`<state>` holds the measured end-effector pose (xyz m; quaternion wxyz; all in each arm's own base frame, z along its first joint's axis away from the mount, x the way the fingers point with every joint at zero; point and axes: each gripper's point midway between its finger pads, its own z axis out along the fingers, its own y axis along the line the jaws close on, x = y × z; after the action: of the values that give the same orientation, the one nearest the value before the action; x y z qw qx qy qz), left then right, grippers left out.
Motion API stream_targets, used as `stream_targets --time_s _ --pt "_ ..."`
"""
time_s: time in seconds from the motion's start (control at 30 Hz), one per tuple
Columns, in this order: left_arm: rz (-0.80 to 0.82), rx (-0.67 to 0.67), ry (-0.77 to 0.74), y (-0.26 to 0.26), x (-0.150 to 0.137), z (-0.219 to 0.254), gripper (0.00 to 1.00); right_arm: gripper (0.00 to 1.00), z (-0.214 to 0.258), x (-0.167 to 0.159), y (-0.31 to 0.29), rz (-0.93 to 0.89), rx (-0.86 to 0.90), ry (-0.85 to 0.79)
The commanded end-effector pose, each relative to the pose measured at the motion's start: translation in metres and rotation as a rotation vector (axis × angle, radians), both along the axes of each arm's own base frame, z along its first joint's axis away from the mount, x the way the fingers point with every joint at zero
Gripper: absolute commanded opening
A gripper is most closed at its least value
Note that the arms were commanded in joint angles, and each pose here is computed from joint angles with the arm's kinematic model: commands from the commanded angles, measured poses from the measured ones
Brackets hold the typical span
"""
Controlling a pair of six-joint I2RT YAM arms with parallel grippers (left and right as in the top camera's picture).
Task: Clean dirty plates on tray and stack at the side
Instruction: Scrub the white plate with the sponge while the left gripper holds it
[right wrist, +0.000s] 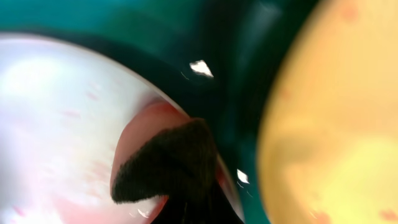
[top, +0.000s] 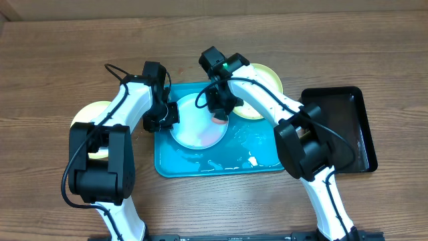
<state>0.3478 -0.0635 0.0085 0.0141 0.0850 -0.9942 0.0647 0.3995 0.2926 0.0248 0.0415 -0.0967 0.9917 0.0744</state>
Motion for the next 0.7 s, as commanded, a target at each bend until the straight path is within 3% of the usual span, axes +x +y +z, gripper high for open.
stream_targets --time_s 0.0,0.17,0.37,0.47,0.53,0.67 --pt "0.005 0.038 0.023 0.007 -0.008 -0.005 0.04 0.04 -0.005 -0.009 0.031 0.042 0.129 0.041" --pt "0.004 0.038 0.023 0.007 -0.008 -0.005 0.04 0.04 -0.002 -0.049 0.075 0.141 0.278 0.148" --pt "-0.003 0.041 0.024 0.007 -0.008 -0.005 0.04 0.04 -0.011 -0.075 0.046 0.150 0.097 0.218" --pt "-0.003 0.040 0.023 0.007 -0.008 -0.005 0.04 0.04 -0.010 -0.064 0.015 0.118 -0.040 0.183" --pt "-0.003 0.040 0.021 0.007 -0.007 -0.006 0.04 0.04 0.003 -0.040 -0.010 0.083 -0.139 0.102" --pt "-0.018 0.041 0.016 0.007 -0.007 -0.006 0.04 0.04 0.061 0.008 -0.024 0.020 -0.148 -0.081"
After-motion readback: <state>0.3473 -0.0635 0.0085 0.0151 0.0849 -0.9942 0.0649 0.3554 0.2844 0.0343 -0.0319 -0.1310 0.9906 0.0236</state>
